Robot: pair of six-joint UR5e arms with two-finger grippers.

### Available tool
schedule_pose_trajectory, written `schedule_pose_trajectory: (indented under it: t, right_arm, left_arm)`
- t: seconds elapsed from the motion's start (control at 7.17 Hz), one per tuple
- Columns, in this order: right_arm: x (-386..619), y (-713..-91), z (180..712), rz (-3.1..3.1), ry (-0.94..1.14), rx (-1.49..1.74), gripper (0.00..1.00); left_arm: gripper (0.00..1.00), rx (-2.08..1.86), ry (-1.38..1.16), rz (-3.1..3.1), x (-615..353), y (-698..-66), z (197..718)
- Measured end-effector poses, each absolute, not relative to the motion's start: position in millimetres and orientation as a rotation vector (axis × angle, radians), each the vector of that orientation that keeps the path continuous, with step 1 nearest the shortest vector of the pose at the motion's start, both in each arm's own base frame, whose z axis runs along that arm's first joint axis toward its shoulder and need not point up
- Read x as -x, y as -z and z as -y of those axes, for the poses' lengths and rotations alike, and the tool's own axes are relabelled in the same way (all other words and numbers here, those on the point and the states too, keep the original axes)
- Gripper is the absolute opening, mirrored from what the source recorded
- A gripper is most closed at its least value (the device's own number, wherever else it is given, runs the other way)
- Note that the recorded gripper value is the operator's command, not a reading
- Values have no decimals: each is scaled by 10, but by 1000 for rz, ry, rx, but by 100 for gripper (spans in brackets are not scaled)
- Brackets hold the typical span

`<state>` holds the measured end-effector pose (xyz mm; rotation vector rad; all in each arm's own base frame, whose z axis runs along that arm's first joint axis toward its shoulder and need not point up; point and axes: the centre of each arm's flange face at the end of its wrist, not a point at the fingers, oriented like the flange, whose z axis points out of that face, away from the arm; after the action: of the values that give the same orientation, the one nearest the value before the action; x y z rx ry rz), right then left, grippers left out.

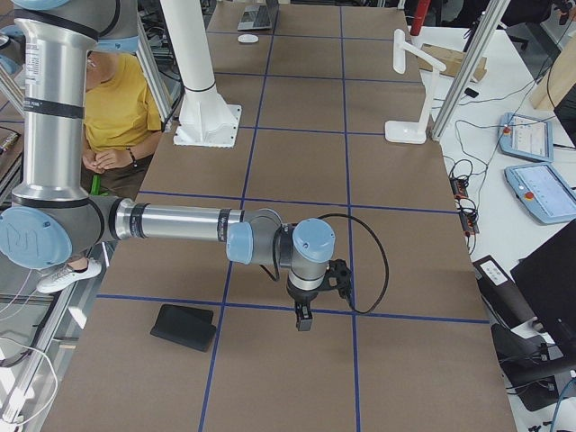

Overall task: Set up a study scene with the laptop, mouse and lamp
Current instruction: 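Carry the open silver laptop with the left gripper toward the table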

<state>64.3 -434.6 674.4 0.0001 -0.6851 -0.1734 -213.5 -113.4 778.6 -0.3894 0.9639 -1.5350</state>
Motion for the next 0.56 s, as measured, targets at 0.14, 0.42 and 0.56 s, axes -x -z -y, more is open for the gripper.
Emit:
schedule_pose_trajectory:
  t: [0.14, 0.42, 0.56]
  right_arm:
    - [-639, -6738, 4347, 692, 174, -1, 100]
    - [-631, -6735, 4347, 701, 174, -2, 100]
    - [-630, -6734, 4347, 702, 174, -2, 100]
  left_arm:
    - [0, 366, 1529, -979, 2209, -7722, 1216]
    - [0, 311, 1493, -1027, 2385, -7538, 1494]
    - [0, 283, 1437, -1034, 2480, -7379, 1788]
